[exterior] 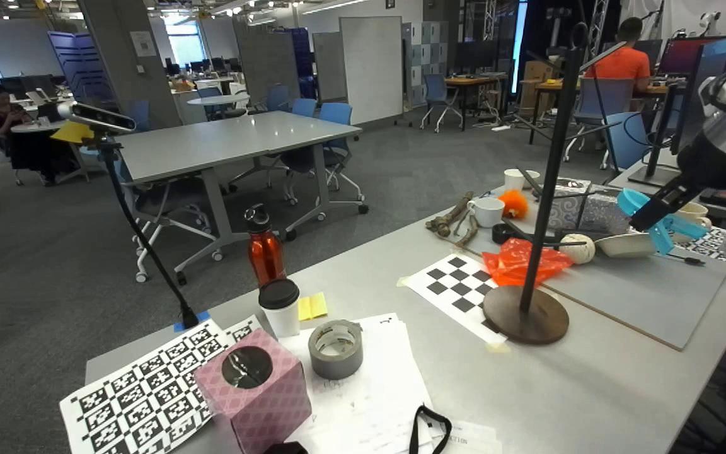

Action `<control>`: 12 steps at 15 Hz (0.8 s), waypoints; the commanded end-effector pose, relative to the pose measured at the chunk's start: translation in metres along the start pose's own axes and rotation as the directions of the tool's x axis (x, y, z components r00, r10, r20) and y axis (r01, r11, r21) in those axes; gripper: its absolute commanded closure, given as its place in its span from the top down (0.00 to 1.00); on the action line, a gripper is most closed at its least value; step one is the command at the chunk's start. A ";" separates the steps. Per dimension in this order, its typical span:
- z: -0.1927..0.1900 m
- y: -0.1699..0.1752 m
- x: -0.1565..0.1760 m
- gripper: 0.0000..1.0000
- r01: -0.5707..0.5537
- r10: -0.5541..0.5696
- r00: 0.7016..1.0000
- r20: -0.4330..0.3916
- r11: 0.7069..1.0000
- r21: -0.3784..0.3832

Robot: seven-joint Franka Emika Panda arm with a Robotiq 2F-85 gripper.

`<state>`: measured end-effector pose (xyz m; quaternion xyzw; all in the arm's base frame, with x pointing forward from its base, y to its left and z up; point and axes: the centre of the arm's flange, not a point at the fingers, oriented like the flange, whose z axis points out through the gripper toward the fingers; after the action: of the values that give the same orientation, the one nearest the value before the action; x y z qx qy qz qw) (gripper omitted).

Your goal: Hang the blue clip on the wooden stand

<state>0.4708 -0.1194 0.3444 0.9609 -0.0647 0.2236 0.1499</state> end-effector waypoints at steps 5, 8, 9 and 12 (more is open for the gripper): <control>-0.038 -0.024 0.005 0.37 0.024 -0.025 0.996 -0.088 1.000 -0.018; -0.044 -0.032 0.008 0.37 0.034 -0.036 0.993 -0.115 0.999 -0.013; -0.045 -0.034 0.008 0.37 0.036 -0.037 0.992 -0.124 0.999 -0.014; -0.048 -0.038 0.009 0.37 0.041 -0.044 0.989 -0.144 0.999 -0.022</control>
<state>0.4723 -0.0758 0.3756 0.9475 -0.0335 0.2754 0.1587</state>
